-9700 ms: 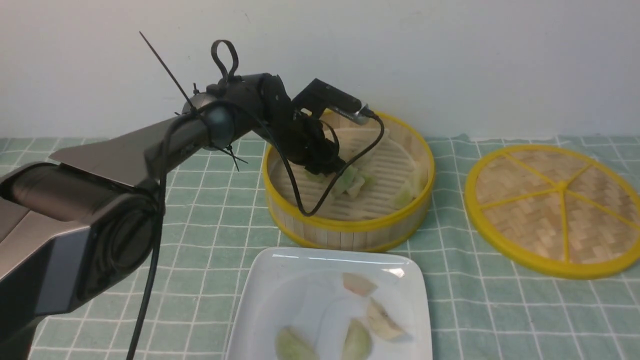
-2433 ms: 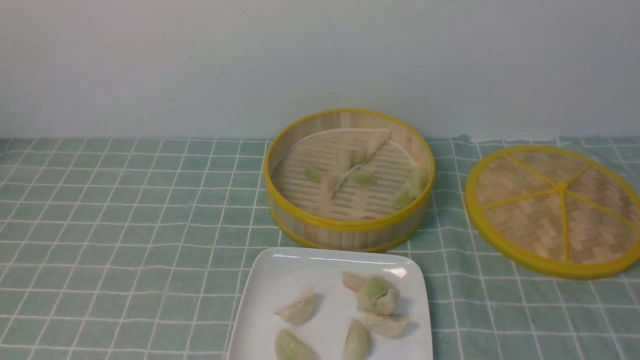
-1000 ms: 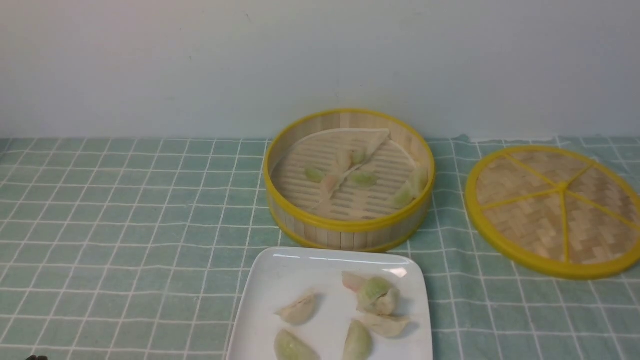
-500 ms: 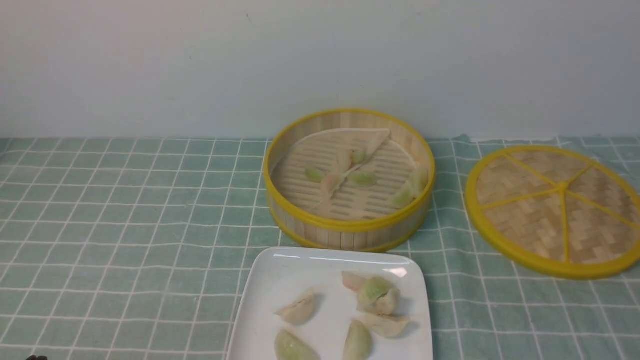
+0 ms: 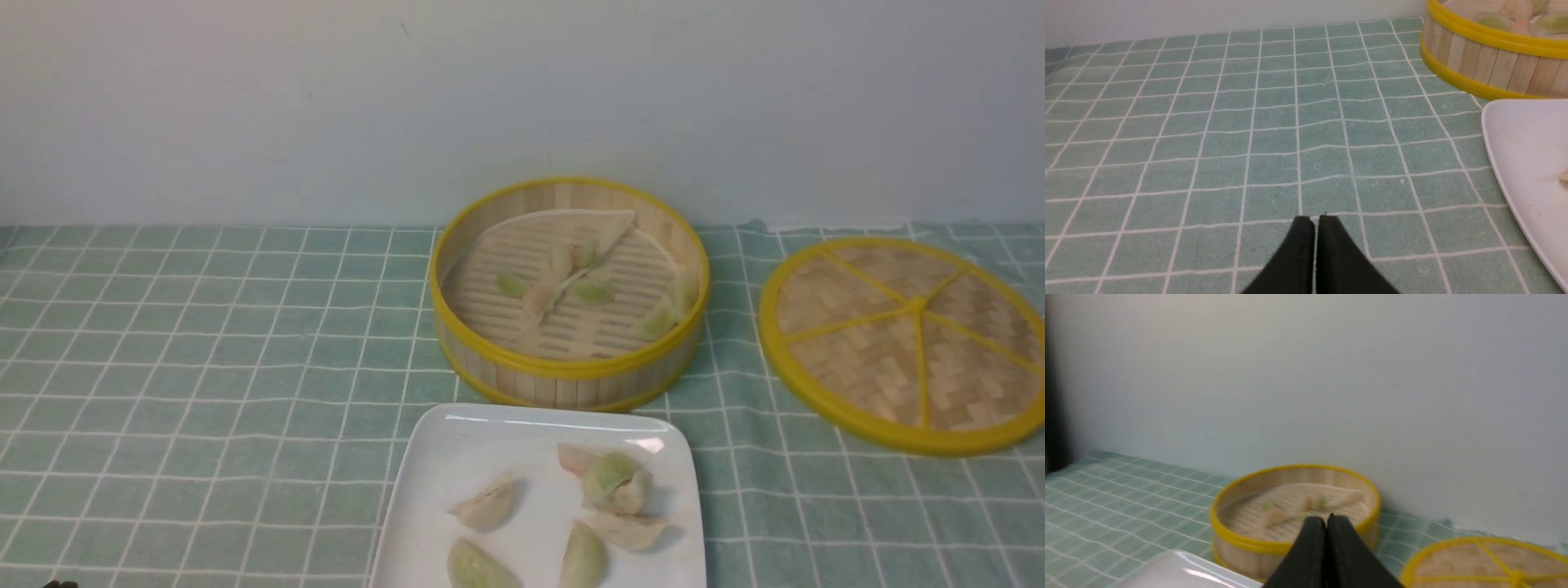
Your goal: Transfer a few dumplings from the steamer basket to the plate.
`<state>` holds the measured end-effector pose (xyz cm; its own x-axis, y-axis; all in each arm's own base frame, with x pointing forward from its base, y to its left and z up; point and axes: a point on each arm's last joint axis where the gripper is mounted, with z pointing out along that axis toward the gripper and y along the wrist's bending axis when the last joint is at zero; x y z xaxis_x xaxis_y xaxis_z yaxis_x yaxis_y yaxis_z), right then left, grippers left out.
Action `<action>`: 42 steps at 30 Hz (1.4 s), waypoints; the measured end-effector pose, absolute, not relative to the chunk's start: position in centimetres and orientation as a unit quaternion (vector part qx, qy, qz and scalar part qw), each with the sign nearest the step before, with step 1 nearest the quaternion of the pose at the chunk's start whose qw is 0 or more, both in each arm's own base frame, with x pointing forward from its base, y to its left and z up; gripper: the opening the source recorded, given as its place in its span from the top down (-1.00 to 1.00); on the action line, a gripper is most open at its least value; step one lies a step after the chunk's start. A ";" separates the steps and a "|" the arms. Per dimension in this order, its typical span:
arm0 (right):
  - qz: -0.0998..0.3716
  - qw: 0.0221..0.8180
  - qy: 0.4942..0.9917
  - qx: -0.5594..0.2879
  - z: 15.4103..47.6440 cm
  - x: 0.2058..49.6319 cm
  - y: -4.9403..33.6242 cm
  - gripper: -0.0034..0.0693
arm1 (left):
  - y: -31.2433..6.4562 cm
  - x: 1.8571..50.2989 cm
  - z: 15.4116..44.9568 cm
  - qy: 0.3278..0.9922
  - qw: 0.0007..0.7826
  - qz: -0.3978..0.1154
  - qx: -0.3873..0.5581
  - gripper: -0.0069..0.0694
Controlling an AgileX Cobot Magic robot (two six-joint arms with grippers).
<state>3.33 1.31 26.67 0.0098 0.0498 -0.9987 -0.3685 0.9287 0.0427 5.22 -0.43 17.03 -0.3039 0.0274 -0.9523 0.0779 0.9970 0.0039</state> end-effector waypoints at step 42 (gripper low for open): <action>-0.015 0.629 0.777 0.004 18.1 5.4 -0.2 0.94 | -0.4 5.2 17.0 0.808 0.588 -0.021 0.033 0.84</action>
<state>5.41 -0.22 18.12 -0.2091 -0.0122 -0.9778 0.0260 0.9995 -0.0180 5.22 -0.43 17.03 -0.3057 0.0285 -0.9517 0.0782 0.9969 0.0047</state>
